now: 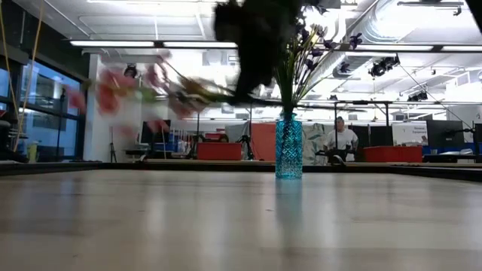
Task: Sort flowers into vase by color
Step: Put the pink flowers into the green vase
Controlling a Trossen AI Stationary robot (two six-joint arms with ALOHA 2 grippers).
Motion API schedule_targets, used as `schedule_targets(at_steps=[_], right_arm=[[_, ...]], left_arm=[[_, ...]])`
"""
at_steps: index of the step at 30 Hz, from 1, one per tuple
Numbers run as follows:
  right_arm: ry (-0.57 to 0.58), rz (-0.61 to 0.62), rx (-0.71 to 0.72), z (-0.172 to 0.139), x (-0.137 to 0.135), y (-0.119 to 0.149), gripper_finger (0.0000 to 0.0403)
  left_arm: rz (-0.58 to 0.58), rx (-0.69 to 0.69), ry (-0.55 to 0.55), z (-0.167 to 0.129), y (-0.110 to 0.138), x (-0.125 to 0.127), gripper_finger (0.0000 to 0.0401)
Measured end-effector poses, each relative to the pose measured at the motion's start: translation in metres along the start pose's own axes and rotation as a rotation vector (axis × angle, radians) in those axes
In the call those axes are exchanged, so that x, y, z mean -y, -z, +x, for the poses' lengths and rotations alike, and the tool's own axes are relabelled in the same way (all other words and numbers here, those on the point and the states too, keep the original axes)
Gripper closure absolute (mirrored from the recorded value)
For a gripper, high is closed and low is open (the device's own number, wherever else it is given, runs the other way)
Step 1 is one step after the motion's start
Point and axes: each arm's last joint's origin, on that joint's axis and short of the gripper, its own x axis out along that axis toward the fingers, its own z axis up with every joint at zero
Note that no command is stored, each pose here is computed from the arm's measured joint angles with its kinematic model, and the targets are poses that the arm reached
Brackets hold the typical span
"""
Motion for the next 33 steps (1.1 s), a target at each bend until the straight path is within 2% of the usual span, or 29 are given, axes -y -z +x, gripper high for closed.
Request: schedule_targets(at_steps=[3, 6, 9, 12, 16, 19, 23, 28, 30, 33], right_arm=[[-0.043, 0.055, -0.009, -0.001, -0.008, 0.039, 0.04], [-0.095, 0.162, 0.045, -0.018, -0.016, 0.081, 0.0401], [-0.191, 0.264, 0.183, -0.041, -0.028, 0.11, 0.0401], [-0.306, 0.322, 0.391, -0.065, -0.04, 0.118, 0.0402], [-0.315, 0.318, 0.69, -0.09, -0.047, 0.105, 0.0402], [-0.279, 0.234, 0.876, -0.112, -0.047, 0.078, 0.0402], [-0.201, 0.074, 1.038, -0.148, -0.045, 0.04, 0.0402], [-0.107, -0.109, 1.227, -0.202, -0.04, 0.008, 0.0402], [-0.09, -0.147, 1.252, -0.212, -0.036, 0.0, 0.0402], [-0.129, -0.181, 1.273, -0.217, -0.031, -0.012, 0.0402]], left_arm=[[-0.001, 0.004, 0.0, -0.001, -0.001, 0.0, 0.0401], [-0.002, 0.006, -0.011, -0.002, -0.001, -0.001, 0.0401], [0.018, 0.001, -0.073, -0.001, 0.0, -0.002, 0.0401], [0.064, -0.002, -0.147, 0.005, 0.0, -0.003, 0.04], [0.103, -0.012, -0.199, 0.023, 0.004, 0.001, 0.0394], [0.108, -0.04, -0.198, 0.039, 0.011, 0.006, 0.0378], [0.078, -0.094, -0.178, 0.061, 0.024, 0.013, 0.0336], [-0.049, -0.041, -0.063, 0.083, 0.029, 0.025, 0.0264], [-0.09, 0.035, 0.016, 0.091, 0.025, 0.032, 0.0238], [-0.139, 0.129, 0.122, 0.101, 0.022, 0.043, 0.0207]])
